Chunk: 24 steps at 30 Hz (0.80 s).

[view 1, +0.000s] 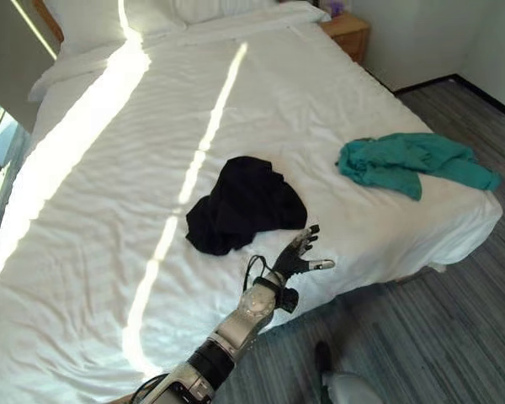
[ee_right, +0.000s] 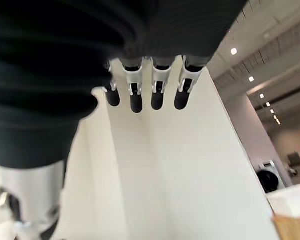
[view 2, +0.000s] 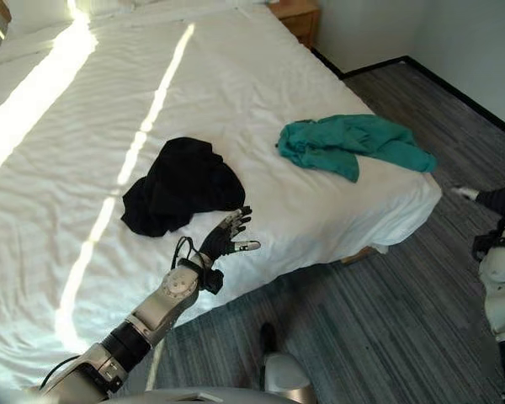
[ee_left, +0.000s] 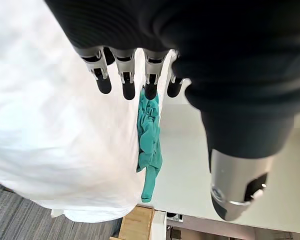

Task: Pick up bed clothes into laundry basket.

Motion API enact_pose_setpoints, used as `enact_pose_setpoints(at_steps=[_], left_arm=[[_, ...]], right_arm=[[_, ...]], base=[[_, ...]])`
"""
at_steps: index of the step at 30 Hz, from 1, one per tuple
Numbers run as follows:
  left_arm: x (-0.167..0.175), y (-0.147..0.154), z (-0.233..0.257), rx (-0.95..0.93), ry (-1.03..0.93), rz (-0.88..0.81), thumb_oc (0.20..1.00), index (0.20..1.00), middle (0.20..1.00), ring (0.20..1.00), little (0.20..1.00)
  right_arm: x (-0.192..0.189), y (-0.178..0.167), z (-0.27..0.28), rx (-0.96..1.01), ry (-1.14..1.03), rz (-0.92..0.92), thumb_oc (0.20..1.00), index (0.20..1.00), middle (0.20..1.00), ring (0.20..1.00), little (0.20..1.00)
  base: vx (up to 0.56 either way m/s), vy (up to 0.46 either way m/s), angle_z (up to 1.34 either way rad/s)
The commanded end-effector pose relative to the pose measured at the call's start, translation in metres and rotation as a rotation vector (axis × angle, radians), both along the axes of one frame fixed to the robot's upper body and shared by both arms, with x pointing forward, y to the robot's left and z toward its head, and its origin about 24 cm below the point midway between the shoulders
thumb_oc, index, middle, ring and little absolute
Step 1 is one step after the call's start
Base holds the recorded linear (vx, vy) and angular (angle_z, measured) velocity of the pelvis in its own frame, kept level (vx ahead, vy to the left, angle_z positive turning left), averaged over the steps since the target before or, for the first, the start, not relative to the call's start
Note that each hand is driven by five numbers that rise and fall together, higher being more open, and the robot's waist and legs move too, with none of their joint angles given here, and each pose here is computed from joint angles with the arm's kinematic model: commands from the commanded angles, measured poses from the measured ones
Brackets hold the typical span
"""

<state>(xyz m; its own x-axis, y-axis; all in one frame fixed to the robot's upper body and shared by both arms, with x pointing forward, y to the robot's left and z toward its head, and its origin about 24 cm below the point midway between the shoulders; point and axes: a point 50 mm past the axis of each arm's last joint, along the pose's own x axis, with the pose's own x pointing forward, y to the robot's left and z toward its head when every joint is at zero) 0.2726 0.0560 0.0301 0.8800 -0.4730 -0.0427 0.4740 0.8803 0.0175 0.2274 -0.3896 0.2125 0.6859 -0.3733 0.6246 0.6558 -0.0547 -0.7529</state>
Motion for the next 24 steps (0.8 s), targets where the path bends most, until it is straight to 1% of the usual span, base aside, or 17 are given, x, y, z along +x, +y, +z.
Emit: enact_pose_setpoints(at_steps=[1, 3, 4, 5, 8, 9, 11, 13, 15, 17, 19, 24], left_arm=[[0.005, -0.011, 0.023, -0.093, -0.083, -0.047, 1.0, 1.0, 1.0, 1.0, 1.0], [0.003, -0.009, 0.022, -0.096, -0.08, -0.044, 1.0, 1.0, 1.0, 1.0, 1.0], [0.001, -0.009, 0.017, -0.091, -0.06, -0.048, 1.0, 1.0, 1.0, 1.0, 1.0], [0.001, -0.009, 0.017, -0.093, -0.058, -0.046, 1.0, 1.0, 1.0, 1.0, 1.0], [-0.005, -0.014, 0.007, -0.074, -0.025, -0.072, 1.0, 1.0, 1.0, 1.0, 1.0], [-0.006, -0.012, 0.004, -0.072, -0.021, -0.071, 1.0, 1.0, 1.0, 1.0, 1.0], [-0.007, -0.014, -0.001, -0.066, 0.008, -0.073, 1.0, 1.0, 1.0, 1.0, 1.0], [-0.005, -0.022, -0.003, -0.047, 0.015, -0.098, 1.0, 1.0, 1.0, 1.0, 1.0], [-0.004, -0.023, -0.001, -0.042, 0.005, -0.097, 1.0, 1.0, 1.0, 1.0, 1.0], [-0.001, -0.028, 0.003, -0.017, -0.018, -0.133, 1.0, 1.0, 1.0, 1.0, 1.0], [0.0, -0.03, 0.004, -0.011, -0.025, -0.141, 1.0, 1.0, 1.0, 1.0, 1.0], [0.01, -0.042, 0.015, 0.01, -0.069, -0.169, 1.0, 1.0, 1.0, 1.0, 1.0]], right_arm=[[-0.001, -0.008, 0.056, -0.066, -0.177, -0.032, 1.0, 1.0, 1.0, 1.0, 1.0], [0.0, -0.018, 0.073, -0.077, -0.165, -0.08, 1.0, 1.0, 1.0, 1.0, 1.0], [0.001, -0.029, 0.08, -0.084, -0.123, -0.136, 1.0, 1.0, 1.0, 1.0, 1.0], [0.002, -0.029, 0.081, -0.086, -0.122, -0.134, 1.0, 1.0, 1.0, 1.0, 1.0], [0.007, -0.05, 0.077, -0.101, -0.018, -0.24, 1.0, 1.0, 1.0, 1.0, 1.0], [0.011, -0.055, 0.074, -0.114, 0.071, -0.273, 1.0, 1.0, 1.0, 1.0, 1.0], [0.021, -0.056, 0.064, -0.09, 0.137, -0.275, 1.0, 1.0, 1.0, 1.0, 1.0], [0.024, -0.07, 0.051, -0.023, 0.195, -0.337, 1.0, 1.0, 1.0, 1.0, 1.0], [0.033, -0.066, 0.056, -0.012, 0.193, -0.328, 1.0, 1.0, 1.0, 1.0, 1.0], [0.039, -0.066, 0.076, 0.002, 0.158, -0.351, 1.0, 1.0, 1.0, 1.0, 1.0], [0.04, -0.067, 0.081, 0.011, 0.153, -0.363, 1.0, 1.0, 1.0, 1.0, 1.0], [0.044, -0.058, 0.12, 0.022, 0.031, -0.36, 1.0, 1.0, 1.0, 1.0, 1.0]], base=[[0.19, -0.188, -0.06], [0.27, -0.093, -0.08], [0.26, 0.025, -0.05], [0.29, 0.08, -0.1], [0.21, 0.124, -0.1], [0.16, 0.065, -0.03], [0.1, 0.056, -0.07], [0.08, 0.064, 0.07], [0.01, 0.015, 0.13], [-0.1, 0.003, 0.1], [-0.1, -0.008, 0.16], [-0.11, -0.005, 0.2]])
